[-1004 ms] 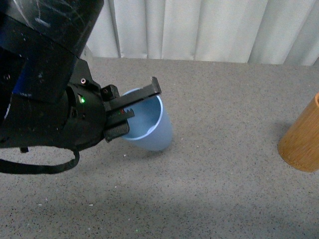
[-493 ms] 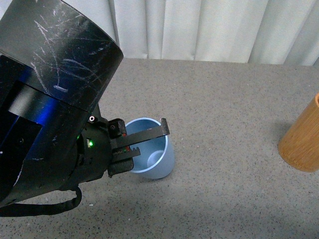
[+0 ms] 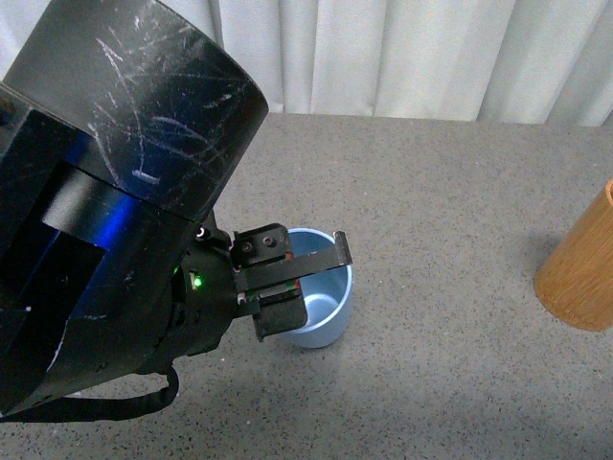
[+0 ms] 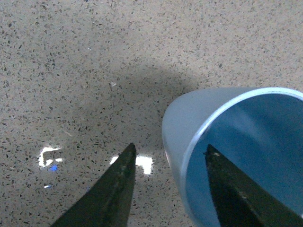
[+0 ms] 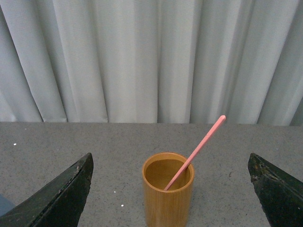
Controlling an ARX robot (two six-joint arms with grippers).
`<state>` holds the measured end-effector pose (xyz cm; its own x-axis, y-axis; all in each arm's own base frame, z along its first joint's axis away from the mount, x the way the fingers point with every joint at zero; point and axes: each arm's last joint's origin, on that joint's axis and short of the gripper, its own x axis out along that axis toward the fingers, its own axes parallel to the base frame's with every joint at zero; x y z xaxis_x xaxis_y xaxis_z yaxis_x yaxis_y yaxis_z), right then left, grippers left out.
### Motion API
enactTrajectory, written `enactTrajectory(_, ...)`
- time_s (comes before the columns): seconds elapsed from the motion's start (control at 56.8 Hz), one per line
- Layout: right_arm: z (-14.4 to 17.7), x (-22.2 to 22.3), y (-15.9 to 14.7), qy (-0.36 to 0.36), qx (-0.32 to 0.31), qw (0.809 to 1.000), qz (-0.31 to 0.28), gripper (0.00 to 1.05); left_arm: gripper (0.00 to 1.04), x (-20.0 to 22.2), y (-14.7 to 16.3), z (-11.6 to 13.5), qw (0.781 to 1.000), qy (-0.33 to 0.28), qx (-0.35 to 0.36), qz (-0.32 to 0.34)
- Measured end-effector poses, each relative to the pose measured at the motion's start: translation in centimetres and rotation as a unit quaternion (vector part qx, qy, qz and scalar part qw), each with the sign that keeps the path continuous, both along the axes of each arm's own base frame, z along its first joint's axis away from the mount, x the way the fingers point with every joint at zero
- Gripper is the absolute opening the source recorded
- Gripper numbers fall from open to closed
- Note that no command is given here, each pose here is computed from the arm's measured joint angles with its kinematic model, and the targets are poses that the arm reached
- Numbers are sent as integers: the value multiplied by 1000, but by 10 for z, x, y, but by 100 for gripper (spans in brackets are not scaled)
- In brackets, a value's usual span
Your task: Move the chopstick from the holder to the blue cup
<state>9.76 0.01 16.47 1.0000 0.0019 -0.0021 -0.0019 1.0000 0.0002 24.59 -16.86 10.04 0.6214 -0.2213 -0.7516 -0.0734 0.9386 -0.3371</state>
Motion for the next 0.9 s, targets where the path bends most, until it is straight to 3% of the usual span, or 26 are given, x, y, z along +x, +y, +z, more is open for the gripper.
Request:
enactTrajectory(0.035, 0, 0, 0, 0, 0, 1000, 0, 95, 49, 0, 0, 1, 1000, -1, -3, 0)
enactTrajectory(0.176, 0, 0, 0, 0, 0, 1000, 0, 95, 82, 1, -4, 11, 1000, -9, -17, 5)
enactTrajectory(0.317, 0, 0, 0, 0, 0, 1000, 0, 95, 100, 2, -4, 14, 1000, -10, -28, 9)
enactTrajectory(0.546, 0, 0, 0, 0, 0, 1000, 0, 95, 98, 7, 4, 27, 998, -31, -51, 33)
enactTrajectory(0.616, 0, 0, 0, 0, 0, 1000, 0, 95, 88, 10, 12, 22, 986, -159, -2, 54)
enactTrajectory(0.687, 0, 0, 0, 0, 0, 1000, 2, 95, 75, 0, 39, 17, 958, -276, 53, 60)
enactTrajectory(0.793, 0, 0, 0, 0, 0, 1000, -2, 95, 59, -13, 80, 38, 917, -382, 94, 60)
enactTrajectory(0.898, 0, 0, 0, 0, 0, 1000, -1, 95, 41, -27, 117, 61, 895, -426, 126, 45)
